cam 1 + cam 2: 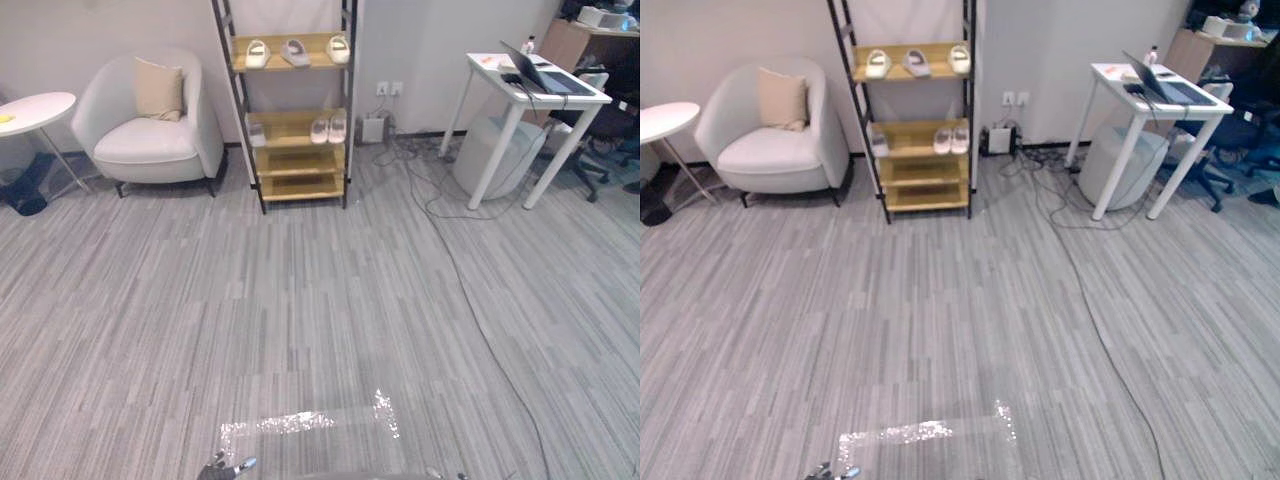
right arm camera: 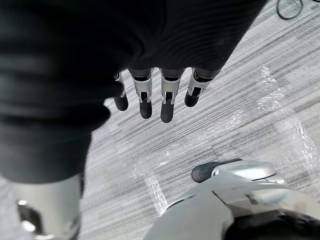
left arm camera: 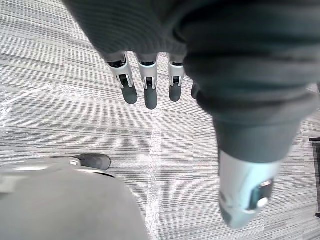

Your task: Organize the slippers on the shoe rack

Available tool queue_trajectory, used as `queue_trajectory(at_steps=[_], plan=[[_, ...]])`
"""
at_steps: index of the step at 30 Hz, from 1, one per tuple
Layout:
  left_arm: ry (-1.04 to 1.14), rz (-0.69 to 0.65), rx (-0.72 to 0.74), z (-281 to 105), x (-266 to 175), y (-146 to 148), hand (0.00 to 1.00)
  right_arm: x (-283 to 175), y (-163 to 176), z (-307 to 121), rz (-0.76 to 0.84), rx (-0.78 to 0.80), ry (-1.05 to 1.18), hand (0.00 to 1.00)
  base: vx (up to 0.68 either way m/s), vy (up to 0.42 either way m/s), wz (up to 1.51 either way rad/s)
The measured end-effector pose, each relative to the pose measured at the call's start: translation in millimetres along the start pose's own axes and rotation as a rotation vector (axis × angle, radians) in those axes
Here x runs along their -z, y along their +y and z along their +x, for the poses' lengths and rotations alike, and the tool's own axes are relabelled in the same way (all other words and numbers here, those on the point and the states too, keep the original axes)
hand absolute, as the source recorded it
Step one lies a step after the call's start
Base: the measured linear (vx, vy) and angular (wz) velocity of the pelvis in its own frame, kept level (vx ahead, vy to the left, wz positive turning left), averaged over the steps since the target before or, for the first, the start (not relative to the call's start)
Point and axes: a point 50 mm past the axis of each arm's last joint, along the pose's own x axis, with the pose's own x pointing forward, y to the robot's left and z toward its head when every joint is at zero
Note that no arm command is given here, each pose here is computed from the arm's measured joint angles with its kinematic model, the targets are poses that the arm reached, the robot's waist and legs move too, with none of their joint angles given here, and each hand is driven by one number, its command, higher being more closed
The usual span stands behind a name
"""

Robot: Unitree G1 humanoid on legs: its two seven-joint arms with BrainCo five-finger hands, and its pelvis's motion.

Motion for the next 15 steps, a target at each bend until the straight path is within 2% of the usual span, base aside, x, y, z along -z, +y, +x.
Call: queue_trajectory(at_steps=[15], plan=[[-0.032,0.054,-0.006,3.2,-12.4,-1.2,0.00,-22.4,11.9,6.2,-0.071,-0.029,-0.046,0.00,0.00,-0.009,0.02]])
